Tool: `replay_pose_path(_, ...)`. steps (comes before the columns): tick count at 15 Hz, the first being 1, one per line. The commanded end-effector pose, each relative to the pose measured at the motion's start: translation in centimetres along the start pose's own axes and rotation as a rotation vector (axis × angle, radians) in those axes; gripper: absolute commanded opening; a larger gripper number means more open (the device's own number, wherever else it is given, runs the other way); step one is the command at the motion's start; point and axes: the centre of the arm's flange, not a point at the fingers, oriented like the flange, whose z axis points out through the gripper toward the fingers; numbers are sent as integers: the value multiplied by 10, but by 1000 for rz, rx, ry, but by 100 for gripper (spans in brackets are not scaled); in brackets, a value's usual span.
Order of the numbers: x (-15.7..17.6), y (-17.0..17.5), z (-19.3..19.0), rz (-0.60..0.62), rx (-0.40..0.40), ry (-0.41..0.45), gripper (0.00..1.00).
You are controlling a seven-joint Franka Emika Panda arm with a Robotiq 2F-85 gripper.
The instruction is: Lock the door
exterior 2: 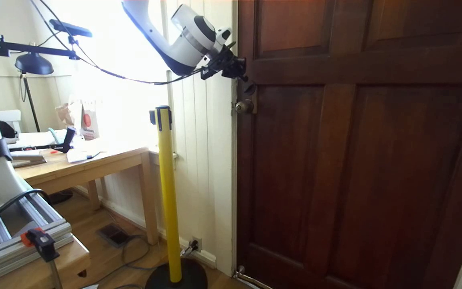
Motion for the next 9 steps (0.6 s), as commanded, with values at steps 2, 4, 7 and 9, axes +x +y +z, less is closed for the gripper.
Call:
replay_pose_path(2,4,-12,17,1,-7,38,0)
replay_pose_path(4,5,-14,22,-2,-15,45,0)
replay_pose_path(7,5,-17,28,-10,-11,64,0)
replay_pose_path(9,5,-17,33,-8,-14,69,0)
